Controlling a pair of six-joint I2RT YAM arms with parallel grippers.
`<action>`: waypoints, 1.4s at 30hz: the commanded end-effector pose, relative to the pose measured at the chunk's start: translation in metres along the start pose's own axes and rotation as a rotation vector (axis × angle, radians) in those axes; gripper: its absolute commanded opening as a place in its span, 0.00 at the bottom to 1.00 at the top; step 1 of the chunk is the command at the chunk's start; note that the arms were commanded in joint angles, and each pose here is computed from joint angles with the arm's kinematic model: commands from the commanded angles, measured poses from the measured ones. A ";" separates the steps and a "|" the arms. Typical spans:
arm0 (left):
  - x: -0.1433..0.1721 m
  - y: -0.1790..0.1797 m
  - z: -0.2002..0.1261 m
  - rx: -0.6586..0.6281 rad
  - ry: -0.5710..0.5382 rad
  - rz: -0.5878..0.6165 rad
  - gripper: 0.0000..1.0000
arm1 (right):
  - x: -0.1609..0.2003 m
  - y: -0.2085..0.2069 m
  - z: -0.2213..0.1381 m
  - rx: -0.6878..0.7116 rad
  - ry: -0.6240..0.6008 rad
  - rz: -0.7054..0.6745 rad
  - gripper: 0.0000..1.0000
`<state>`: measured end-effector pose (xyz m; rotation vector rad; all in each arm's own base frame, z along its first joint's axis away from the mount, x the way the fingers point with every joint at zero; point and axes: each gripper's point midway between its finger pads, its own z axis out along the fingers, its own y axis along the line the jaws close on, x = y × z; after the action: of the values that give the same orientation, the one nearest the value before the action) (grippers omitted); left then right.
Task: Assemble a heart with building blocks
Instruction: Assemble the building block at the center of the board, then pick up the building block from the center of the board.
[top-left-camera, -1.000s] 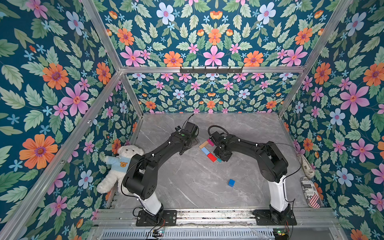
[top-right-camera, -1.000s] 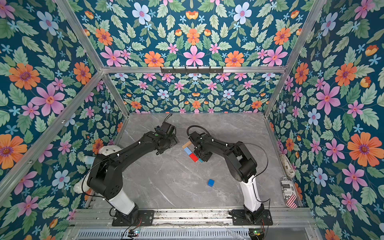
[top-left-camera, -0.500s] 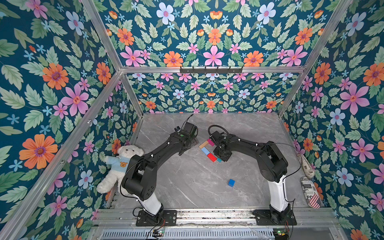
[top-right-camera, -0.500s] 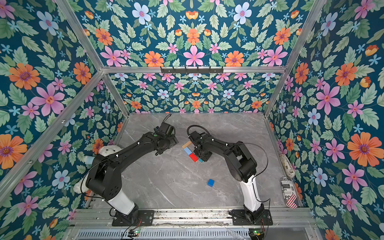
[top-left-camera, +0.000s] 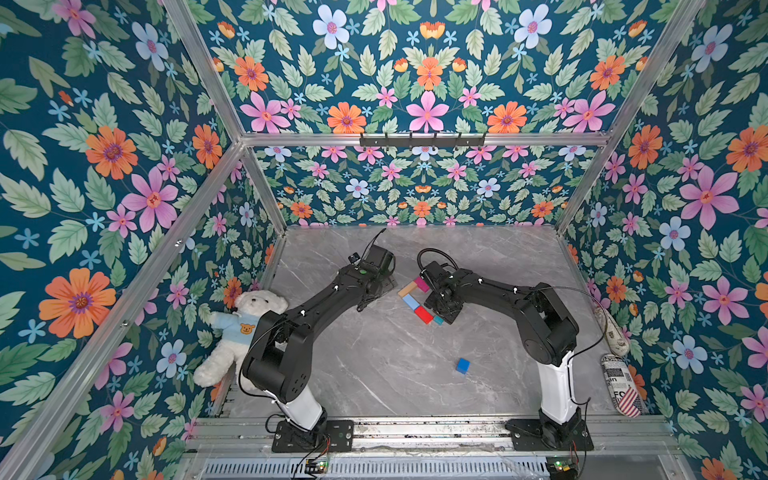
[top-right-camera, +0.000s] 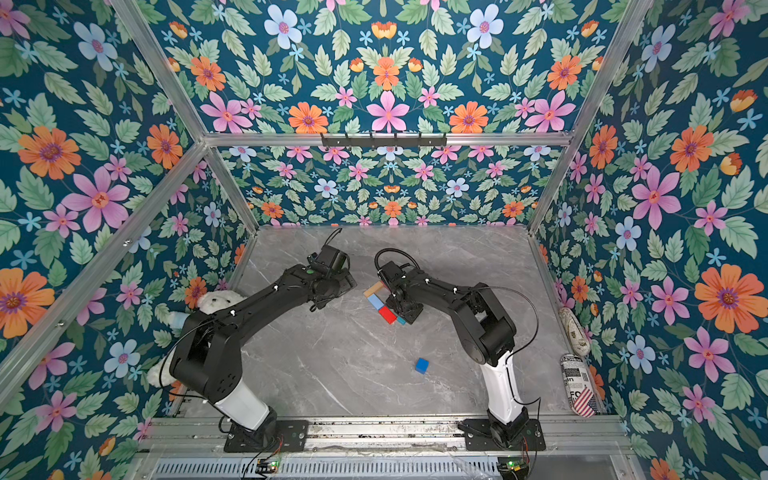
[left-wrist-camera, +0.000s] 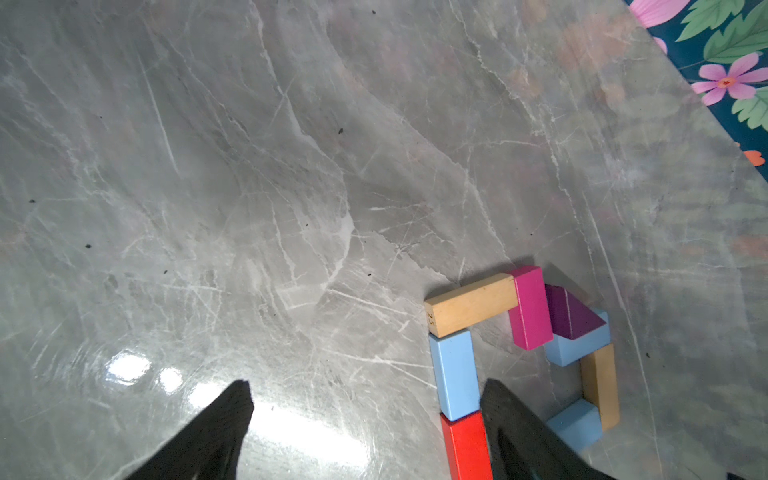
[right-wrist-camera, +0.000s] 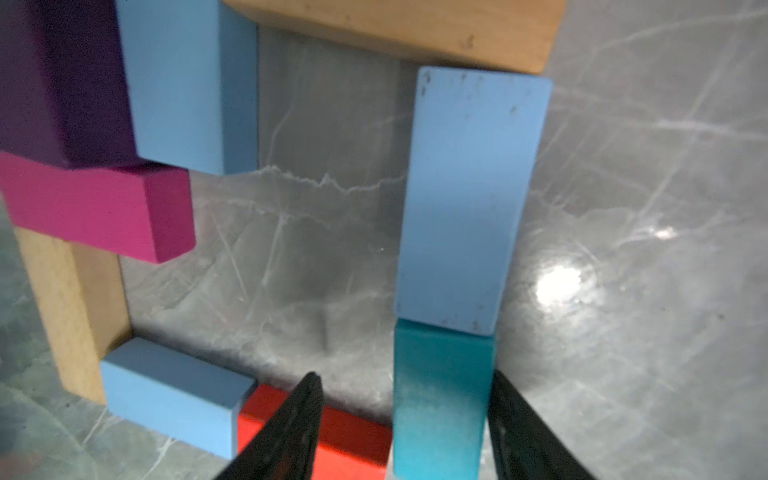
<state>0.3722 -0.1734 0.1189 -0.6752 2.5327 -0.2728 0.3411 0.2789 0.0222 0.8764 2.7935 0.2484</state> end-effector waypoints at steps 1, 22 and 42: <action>-0.005 -0.002 -0.003 0.007 -0.018 0.010 0.90 | -0.002 -0.013 -0.001 0.053 -0.015 -0.012 0.67; -0.005 0.006 -0.005 -0.010 -0.038 0.010 0.90 | 0.066 -0.132 -0.097 -0.158 0.088 -0.612 0.65; 0.002 0.023 -0.008 -0.038 -0.038 -0.007 0.90 | 0.107 -0.154 -0.072 -0.094 0.208 -0.660 0.57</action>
<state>0.3586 -0.1584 0.1180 -0.6842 2.5119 -0.2324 0.1580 0.2112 0.0452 -0.1241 3.0177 0.3922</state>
